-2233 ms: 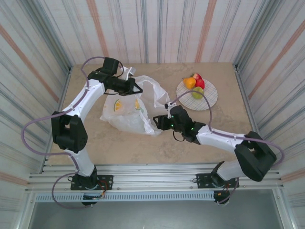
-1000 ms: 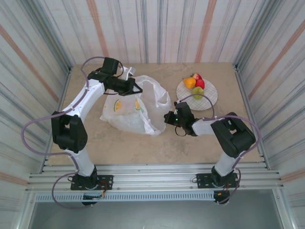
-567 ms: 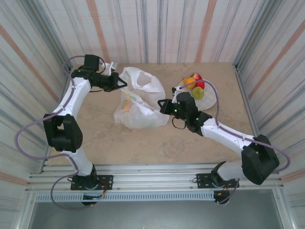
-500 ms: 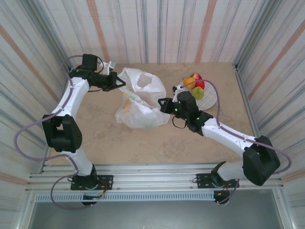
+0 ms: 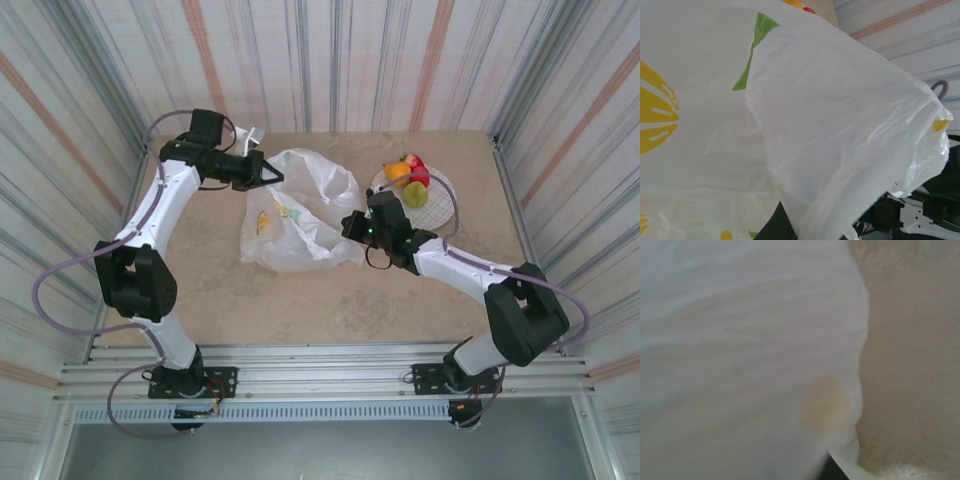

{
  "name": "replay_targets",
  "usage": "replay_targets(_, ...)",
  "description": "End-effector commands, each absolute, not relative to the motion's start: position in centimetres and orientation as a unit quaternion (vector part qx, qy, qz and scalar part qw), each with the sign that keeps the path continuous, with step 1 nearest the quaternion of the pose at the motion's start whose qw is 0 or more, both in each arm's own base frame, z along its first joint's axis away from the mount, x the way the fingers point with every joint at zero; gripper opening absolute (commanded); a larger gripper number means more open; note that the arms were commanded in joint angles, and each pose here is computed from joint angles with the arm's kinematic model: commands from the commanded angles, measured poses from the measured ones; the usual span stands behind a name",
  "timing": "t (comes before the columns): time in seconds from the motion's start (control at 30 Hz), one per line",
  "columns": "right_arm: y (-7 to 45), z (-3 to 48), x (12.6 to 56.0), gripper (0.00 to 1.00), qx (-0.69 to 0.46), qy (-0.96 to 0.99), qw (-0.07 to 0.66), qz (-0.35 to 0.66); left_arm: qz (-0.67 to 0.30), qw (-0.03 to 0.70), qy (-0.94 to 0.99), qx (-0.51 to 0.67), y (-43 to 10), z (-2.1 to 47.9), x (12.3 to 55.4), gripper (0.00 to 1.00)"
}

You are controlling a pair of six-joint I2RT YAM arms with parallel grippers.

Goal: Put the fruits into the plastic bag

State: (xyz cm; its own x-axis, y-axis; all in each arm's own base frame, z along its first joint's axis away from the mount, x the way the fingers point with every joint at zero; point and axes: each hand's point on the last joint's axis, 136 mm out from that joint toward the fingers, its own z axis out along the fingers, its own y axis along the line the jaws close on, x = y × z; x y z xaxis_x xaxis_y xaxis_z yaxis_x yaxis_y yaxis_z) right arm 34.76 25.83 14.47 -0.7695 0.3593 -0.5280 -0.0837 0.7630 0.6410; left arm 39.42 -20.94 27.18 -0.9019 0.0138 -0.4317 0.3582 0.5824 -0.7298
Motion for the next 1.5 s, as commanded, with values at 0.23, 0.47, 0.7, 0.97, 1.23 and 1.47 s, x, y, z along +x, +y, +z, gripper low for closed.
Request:
replay_targets(0.23,33.0,17.4,31.4,0.04,0.032,0.86,0.287,0.42,-0.352,0.22,0.905,0.099,-17.9,27.9,40.3,0.0)
replay_targets(0.47,29.5,14.4,32.8,0.05,0.055,0.876,0.288,0.383,-0.334,0.181,0.918,0.111,-19.2,24.6,40.0,0.01)
replay_targets(0.7,24.5,11.0,34.0,0.13,0.045,0.912,0.282,0.293,-0.359,0.141,0.913,0.132,-21.8,22.3,39.0,0.0)
replay_targets(0.97,20.3,13.6,33.3,0.58,-0.008,0.922,0.324,0.213,-0.397,0.154,0.896,0.126,-22.6,22.7,39.0,0.0)
replay_targets(1.23,12.8,18.5,33.1,0.8,0.03,0.911,0.391,0.124,-0.408,0.169,0.891,0.105,-21.7,23.1,39.3,0.0)
replay_targets(1.47,6.0,19.0,37.8,0.99,0.091,0.902,0.42,0.045,-0.419,0.178,0.885,0.095,-21.1,23.7,39.5,0.0)
